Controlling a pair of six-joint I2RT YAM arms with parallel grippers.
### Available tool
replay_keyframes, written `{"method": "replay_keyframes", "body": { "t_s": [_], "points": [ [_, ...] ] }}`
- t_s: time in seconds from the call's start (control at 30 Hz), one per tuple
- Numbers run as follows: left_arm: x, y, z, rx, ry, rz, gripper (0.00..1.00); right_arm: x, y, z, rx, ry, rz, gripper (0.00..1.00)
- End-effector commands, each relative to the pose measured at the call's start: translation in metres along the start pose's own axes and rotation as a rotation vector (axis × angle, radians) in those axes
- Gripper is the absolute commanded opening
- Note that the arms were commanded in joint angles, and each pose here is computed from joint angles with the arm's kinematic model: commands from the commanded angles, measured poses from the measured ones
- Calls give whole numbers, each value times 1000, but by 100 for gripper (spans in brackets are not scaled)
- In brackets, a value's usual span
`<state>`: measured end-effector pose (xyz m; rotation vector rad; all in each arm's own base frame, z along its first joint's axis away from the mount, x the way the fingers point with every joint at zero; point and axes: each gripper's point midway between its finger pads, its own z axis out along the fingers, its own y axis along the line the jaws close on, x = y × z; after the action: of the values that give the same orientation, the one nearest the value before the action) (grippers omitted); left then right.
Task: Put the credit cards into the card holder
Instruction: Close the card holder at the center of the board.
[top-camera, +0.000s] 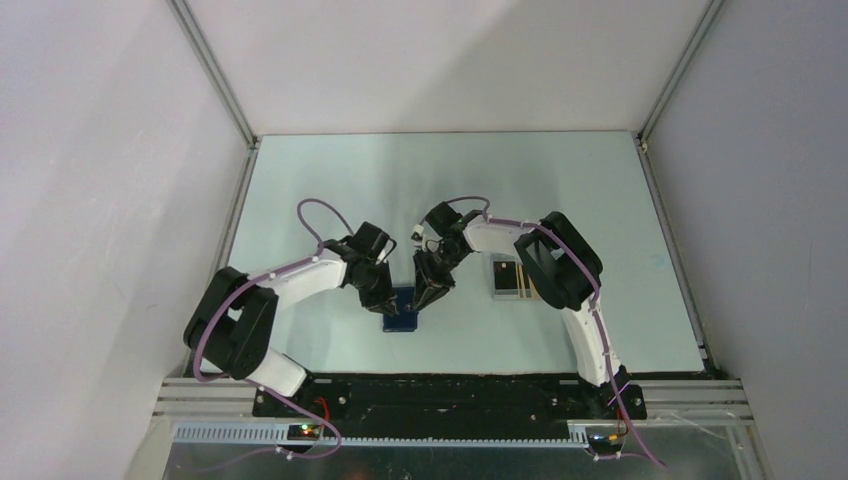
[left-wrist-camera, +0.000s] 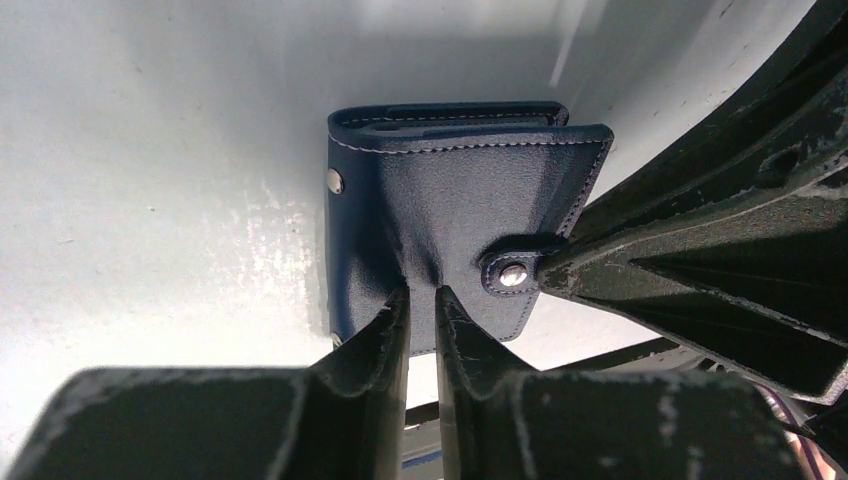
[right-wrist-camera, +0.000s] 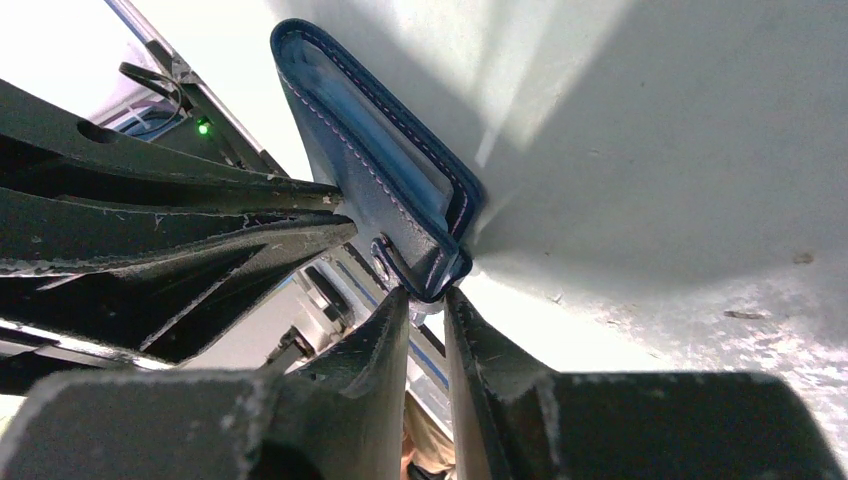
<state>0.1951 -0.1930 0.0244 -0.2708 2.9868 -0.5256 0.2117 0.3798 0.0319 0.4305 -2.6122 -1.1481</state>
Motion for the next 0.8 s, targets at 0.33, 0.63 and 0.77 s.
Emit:
{"method": "replay_keyframes", "body": {
  "t_s": [0.33, 0.63, 0.77],
  "points": [
    [3, -6, 7, 8, 23, 38, 19, -6, -7, 20, 63, -23, -43, 24],
    [3, -6, 7, 7, 23, 40, 18, -6, -13, 29, 147, -57, -54, 26],
    [3, -6, 8, 6, 23, 41, 18, -9, -9, 28, 144, -78, -66, 28]
  ]
}}
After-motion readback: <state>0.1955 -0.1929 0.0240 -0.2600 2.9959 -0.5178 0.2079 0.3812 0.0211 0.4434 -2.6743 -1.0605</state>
